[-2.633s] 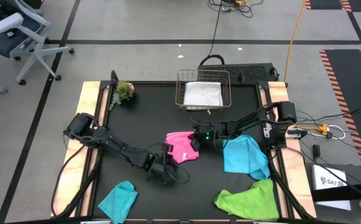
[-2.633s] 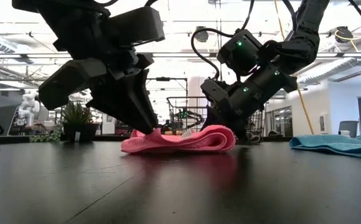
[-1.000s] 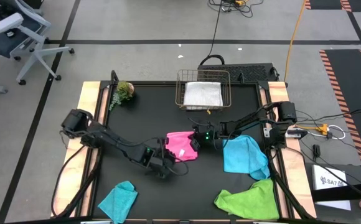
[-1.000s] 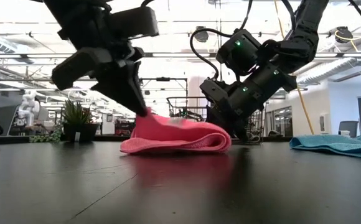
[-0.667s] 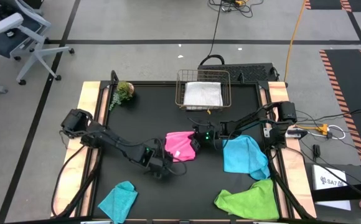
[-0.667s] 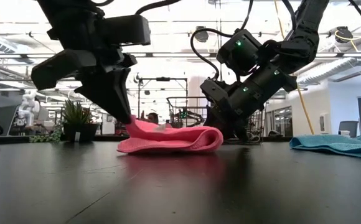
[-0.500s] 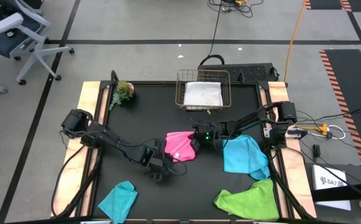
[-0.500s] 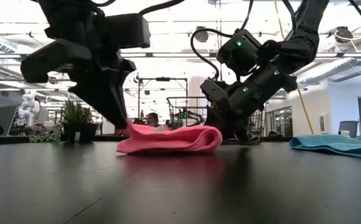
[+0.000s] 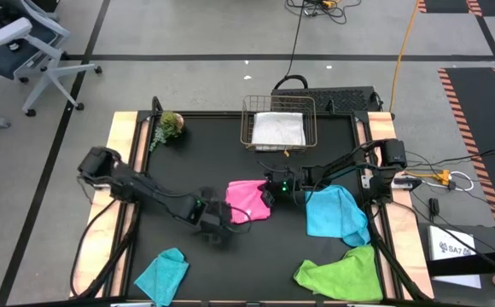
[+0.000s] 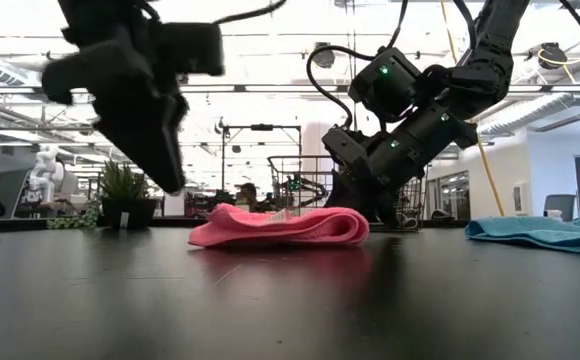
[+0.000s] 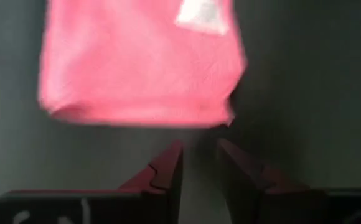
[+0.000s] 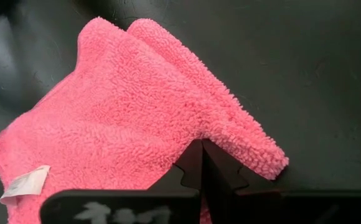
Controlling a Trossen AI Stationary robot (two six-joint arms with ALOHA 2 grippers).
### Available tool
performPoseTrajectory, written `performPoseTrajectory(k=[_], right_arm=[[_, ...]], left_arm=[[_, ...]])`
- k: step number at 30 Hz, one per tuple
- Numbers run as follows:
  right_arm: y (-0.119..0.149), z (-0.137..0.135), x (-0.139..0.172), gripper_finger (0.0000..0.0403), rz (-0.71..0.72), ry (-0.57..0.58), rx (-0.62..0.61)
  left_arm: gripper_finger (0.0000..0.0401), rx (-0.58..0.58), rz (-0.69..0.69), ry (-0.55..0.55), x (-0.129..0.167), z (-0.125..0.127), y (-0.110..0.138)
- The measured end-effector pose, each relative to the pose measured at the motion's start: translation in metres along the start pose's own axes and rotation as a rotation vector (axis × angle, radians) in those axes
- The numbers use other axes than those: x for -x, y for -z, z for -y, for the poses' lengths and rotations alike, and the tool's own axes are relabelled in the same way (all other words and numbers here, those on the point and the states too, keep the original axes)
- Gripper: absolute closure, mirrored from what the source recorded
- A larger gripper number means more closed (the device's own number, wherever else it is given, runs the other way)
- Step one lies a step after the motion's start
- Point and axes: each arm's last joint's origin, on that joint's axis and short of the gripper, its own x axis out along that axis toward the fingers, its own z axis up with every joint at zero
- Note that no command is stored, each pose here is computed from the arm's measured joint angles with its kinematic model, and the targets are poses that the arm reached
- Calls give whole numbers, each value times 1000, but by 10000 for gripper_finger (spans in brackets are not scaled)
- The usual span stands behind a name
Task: Fold microfiber towels
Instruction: Fold the pink towel
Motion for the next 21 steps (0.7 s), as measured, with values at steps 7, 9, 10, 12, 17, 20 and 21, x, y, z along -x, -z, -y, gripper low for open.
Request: performPoseTrajectory(k=[7,9,10,12,17,20,21], right_arm=[[0,0,0,403,1,-2,0],[0,0,0,403,0,-1,0],[0,0,0,403,0,-1,0],[0,0,0,403,1,-1,0],[-1,-1,0,403,17,-10,3],[-2,-1,0,403,21,-14,3],[-2,-1,0,403,20,-15,3]], left_arm=[[298,134,173,-208,20,-21,-10],[297,216,199,-192,17,-29,-16],[297,259,216,-169,16,-32,-20],[297,320,245,-121,10,-37,-29],[297,353,171,-23,-24,-42,-35],[297,340,96,-2,-46,-38,-31],[297,335,72,-10,-53,-37,-29]])
